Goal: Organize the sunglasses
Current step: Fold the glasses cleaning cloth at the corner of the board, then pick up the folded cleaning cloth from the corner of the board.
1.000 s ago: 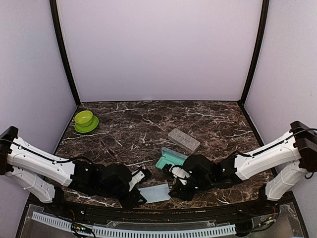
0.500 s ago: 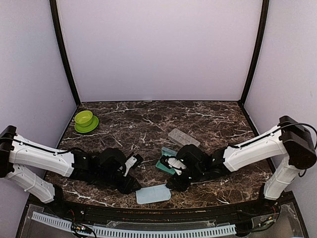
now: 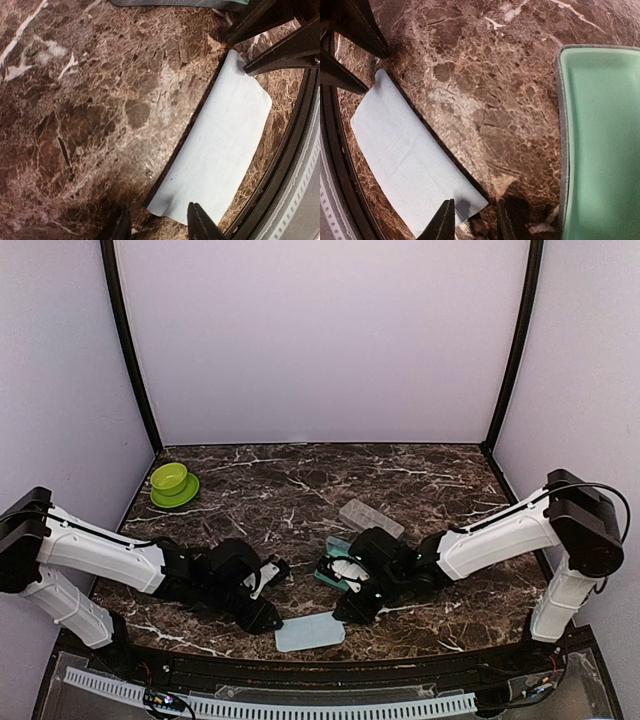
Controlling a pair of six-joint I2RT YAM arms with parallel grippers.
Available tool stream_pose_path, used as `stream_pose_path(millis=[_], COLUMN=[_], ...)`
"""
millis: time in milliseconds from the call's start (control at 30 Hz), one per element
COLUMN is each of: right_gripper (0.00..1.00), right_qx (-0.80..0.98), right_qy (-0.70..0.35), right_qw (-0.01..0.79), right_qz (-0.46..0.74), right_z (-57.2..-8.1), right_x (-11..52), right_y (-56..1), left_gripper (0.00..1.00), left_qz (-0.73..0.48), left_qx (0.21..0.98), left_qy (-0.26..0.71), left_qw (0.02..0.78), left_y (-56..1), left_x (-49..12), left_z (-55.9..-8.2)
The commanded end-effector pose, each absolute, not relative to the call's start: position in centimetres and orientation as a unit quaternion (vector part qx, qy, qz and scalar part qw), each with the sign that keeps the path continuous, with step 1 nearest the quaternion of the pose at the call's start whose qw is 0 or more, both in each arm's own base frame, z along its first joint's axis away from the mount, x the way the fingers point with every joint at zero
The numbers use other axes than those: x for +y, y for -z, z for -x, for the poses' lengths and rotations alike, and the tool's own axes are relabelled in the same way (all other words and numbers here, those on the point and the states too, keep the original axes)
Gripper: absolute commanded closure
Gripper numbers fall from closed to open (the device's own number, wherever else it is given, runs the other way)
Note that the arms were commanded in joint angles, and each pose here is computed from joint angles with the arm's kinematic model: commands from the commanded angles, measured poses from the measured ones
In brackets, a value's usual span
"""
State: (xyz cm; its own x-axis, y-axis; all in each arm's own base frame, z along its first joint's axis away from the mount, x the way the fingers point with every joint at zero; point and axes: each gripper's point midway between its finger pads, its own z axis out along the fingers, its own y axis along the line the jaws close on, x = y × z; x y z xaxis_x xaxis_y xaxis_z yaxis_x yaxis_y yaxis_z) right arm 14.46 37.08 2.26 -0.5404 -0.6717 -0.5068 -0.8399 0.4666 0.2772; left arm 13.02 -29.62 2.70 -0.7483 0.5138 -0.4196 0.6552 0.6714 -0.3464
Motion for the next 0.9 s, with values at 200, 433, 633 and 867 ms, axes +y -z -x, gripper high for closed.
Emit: stream_pose_path(millis=[200,433,633,867], right_gripper=[0.75,0.79,0.83,0.90], right_qx=[0.833,0.833,0.833,0.834], right_qy=[-0.268,-0.270,-0.270,-0.271], right_qw=[0.150,0.144,0.144,0.150], right_qz=[0.460,0.462,0.461,0.456], right_z=[-14.37,-14.07,-14.00,-14.16], right_x=[37.85,37.64,37.51,37.53], right_y=[-1.45,-1.22,-1.23,-1.45], left_gripper=[0.68,0.72,0.78,0.90], left_qz=[-0.332,-0.336,-0.338,-0.336], left_qx=[0.899,0.898,0.897,0.897], left_qy=[0.255,0.255,0.256,0.258], left_qw=[0.128,0.127,0.125,0.124], left_y=[-2.25,-1.98,-1.87,-1.76], left_x=[-30.07,-30.20,-30.22,-30.00], left_z=[-12.66,-12.66,-12.59,-12.39])
